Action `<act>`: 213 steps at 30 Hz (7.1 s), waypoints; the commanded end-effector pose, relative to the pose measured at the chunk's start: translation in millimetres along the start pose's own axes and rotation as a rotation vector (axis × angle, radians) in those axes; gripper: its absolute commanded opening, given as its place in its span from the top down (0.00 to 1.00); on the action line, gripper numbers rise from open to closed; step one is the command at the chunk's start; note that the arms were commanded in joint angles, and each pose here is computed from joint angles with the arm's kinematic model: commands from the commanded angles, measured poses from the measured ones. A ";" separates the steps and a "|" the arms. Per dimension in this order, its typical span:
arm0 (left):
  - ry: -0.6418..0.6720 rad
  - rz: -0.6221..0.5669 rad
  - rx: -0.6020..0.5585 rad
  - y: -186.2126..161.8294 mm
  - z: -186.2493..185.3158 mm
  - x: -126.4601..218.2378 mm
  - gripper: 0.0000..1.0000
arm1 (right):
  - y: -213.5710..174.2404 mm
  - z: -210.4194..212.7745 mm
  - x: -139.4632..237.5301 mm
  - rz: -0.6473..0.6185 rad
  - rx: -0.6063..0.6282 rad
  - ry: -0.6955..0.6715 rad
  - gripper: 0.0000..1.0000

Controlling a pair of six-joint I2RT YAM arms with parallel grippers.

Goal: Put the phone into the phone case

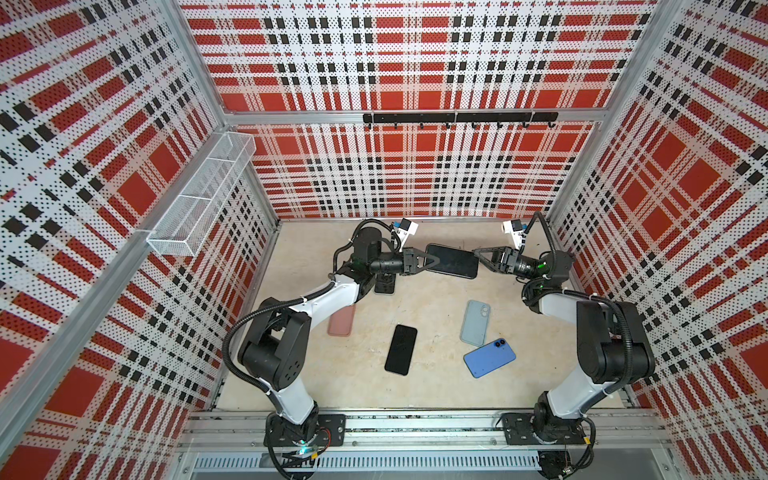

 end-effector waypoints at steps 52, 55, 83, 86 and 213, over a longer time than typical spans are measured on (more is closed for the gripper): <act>0.111 -0.240 -0.189 51.4 -22.9 24.2 0.01 | -5.1 14.8 17.7 -0.025 0.180 -0.421 1.00; 0.334 -0.222 -0.320 48.2 -17.4 34.5 0.00 | -5.8 8.8 22.1 -0.019 0.138 -0.489 1.00; 0.365 -0.055 -0.346 21.5 2.0 60.5 0.01 | -50.3 33.4 -19.6 0.249 0.204 -0.239 1.00; 0.324 -0.047 -0.268 9.8 8.4 60.1 0.05 | -48.0 43.9 -20.6 0.229 0.230 -0.202 1.00; -0.134 -0.277 -0.121 37.8 -29.9 28.6 1.00 | -9.2 25.8 -25.6 0.016 0.130 -0.073 0.73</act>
Point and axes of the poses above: each gripper's point midway between its finger pads, its own x axis back along the fingers, its own z axis along the line the jaws close on, y = z × x, the point moved 2 cm from there along x, back along the fingers, and after that the axes turned 3 degrees about -x, right-handed, at the moved point
